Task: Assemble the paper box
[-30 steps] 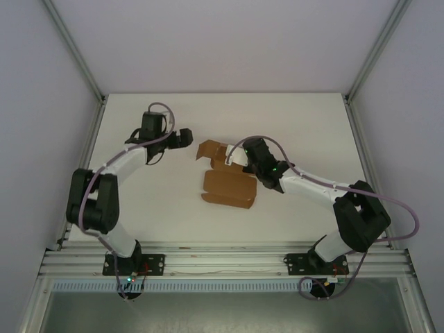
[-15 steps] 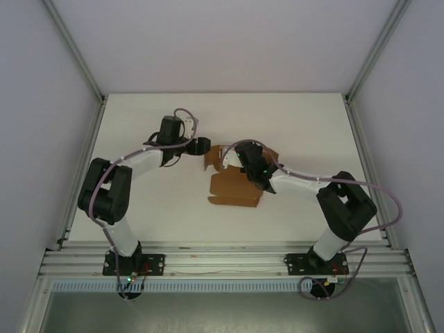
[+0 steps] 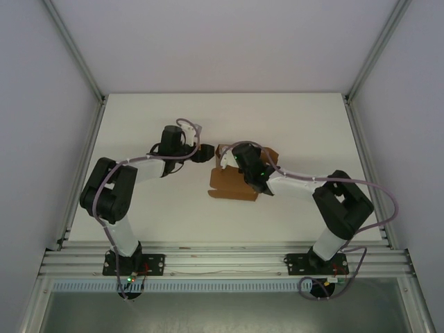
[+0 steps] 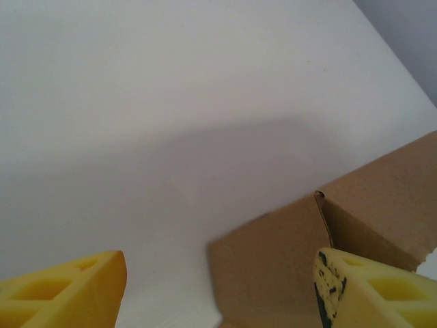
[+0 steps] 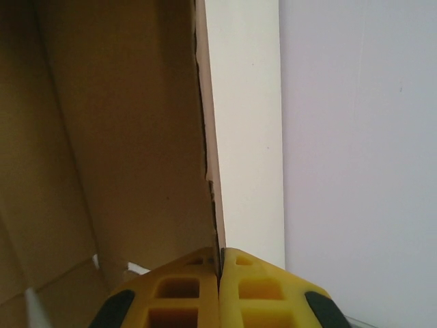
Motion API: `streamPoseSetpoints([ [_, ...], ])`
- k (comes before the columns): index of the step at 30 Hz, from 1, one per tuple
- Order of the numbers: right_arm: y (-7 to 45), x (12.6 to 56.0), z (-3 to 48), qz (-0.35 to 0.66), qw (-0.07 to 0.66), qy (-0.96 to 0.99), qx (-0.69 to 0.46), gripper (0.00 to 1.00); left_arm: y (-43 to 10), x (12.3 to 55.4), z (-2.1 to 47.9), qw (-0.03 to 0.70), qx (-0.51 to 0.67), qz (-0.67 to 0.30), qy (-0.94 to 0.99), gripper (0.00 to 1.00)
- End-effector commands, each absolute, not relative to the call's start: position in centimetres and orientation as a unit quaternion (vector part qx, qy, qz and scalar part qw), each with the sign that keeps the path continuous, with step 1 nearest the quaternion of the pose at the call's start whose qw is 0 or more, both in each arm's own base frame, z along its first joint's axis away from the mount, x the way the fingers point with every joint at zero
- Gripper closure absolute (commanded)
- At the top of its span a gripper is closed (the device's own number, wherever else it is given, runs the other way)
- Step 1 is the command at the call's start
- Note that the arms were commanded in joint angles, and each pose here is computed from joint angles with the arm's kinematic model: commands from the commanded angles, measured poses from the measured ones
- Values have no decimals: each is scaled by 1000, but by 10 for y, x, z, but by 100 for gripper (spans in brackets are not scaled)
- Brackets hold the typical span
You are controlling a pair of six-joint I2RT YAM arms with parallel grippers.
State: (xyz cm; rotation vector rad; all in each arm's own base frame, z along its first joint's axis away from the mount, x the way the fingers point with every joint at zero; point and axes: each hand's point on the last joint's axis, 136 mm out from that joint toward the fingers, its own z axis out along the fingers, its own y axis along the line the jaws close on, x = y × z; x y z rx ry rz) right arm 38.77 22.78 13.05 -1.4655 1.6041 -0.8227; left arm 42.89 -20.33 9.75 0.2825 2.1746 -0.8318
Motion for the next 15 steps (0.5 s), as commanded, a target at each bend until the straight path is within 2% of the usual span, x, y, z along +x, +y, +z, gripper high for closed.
streamPoseSetpoints([
  [1,230,387,133,-323,419,640,-557,100,-211,425,93,384,108,-352,847,27],
  [6,225,386,133,-335,419,634,-557,100,-189,425,90,394,80,-301,865,20],
  [11,223,383,133,-333,419,634,-558,100,-164,417,76,383,46,-253,887,20],
  [15,223,383,131,-337,419,628,-562,100,-174,408,67,368,76,-272,886,21],
])
